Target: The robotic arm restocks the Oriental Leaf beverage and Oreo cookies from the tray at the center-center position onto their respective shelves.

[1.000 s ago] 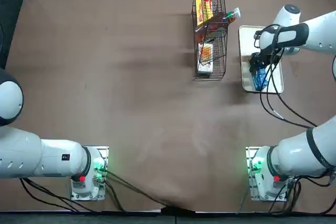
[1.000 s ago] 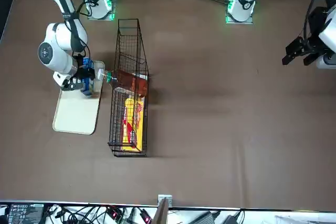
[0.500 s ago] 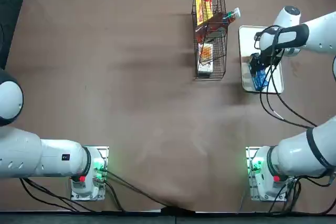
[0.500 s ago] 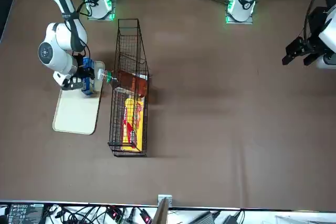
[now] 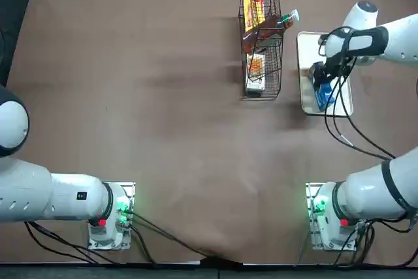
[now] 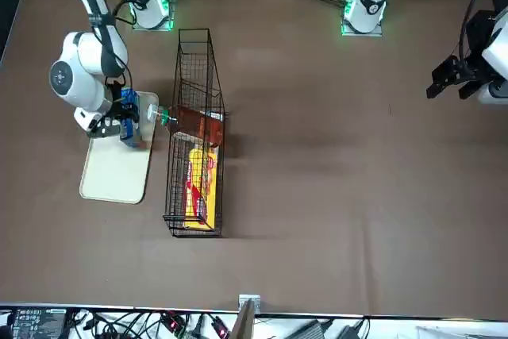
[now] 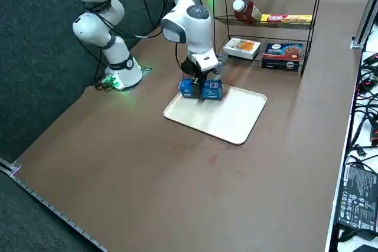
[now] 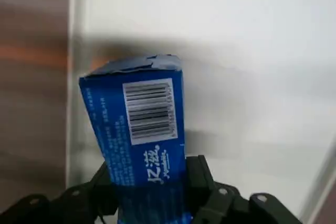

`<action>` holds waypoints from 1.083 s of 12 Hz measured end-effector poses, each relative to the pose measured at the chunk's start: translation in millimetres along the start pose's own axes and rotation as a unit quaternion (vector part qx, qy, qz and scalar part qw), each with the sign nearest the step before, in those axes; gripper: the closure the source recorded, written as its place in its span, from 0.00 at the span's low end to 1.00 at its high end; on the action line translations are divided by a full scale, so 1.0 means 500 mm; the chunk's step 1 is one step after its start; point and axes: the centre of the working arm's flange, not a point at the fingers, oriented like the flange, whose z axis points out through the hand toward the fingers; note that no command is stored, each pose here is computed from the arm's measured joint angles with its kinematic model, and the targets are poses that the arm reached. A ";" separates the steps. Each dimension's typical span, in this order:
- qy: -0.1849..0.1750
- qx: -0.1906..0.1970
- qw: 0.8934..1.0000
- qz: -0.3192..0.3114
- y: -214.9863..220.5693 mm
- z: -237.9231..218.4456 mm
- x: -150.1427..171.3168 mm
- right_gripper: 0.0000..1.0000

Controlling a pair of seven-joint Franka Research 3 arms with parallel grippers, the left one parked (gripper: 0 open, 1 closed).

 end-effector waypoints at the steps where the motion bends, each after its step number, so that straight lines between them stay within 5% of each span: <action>1: 0.005 0.000 1.000 -0.001 0.001 -0.037 0.014 0.37; 9: 0.052 0.007 0.999 -0.006 -0.016 -0.520 0.103 0.41; 13: 0.104 0.073 0.991 0.049 -0.048 -0.641 0.117 0.41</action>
